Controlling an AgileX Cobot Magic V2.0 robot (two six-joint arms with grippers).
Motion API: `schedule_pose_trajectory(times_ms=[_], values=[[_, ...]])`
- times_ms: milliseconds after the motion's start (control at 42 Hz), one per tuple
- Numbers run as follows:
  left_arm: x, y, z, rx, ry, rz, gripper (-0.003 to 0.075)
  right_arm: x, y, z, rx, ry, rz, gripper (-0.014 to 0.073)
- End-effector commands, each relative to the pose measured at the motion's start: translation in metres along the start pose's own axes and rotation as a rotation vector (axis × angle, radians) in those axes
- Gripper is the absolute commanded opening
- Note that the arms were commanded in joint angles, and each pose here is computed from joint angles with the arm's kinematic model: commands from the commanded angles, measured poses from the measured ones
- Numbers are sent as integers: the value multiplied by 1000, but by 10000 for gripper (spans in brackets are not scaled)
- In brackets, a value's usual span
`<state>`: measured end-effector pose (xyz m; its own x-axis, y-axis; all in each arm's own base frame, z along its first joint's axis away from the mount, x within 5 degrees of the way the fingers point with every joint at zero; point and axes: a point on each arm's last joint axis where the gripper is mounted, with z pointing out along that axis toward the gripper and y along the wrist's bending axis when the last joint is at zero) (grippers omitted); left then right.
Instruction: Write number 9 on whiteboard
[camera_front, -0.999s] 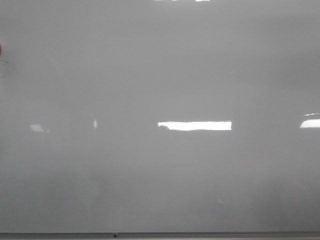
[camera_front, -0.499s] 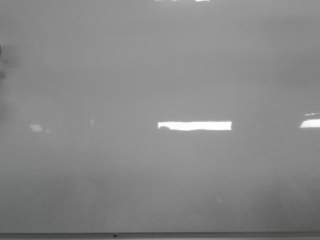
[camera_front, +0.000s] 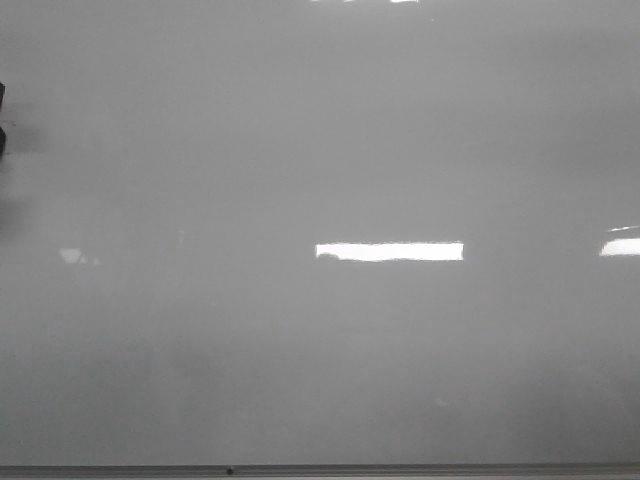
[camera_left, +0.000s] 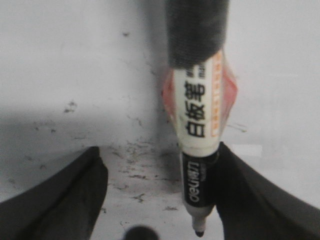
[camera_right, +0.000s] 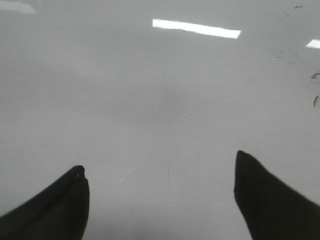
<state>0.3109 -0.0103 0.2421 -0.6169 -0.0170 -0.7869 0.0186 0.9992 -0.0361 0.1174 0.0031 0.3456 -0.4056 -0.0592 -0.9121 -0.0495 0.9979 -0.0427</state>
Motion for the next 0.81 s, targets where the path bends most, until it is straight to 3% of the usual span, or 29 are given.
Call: schedule_pose_trajectory(times_ms=[0,309,571,785], values=[[-24,-2,-10,0,-147,3,346,-16,-1,-4,11,-99,-10,613],[-26,-2,-10,-2,-178,2,204,-16,-1,-4,11,-99,-10,613],[-25,-2,-11,0,-157,3,31,-16,-1,-4,11,-99,-10,613],[-23,-2,-28,-7,-98,92,-13,-16,-1,-4,11,-99,-10,613]])
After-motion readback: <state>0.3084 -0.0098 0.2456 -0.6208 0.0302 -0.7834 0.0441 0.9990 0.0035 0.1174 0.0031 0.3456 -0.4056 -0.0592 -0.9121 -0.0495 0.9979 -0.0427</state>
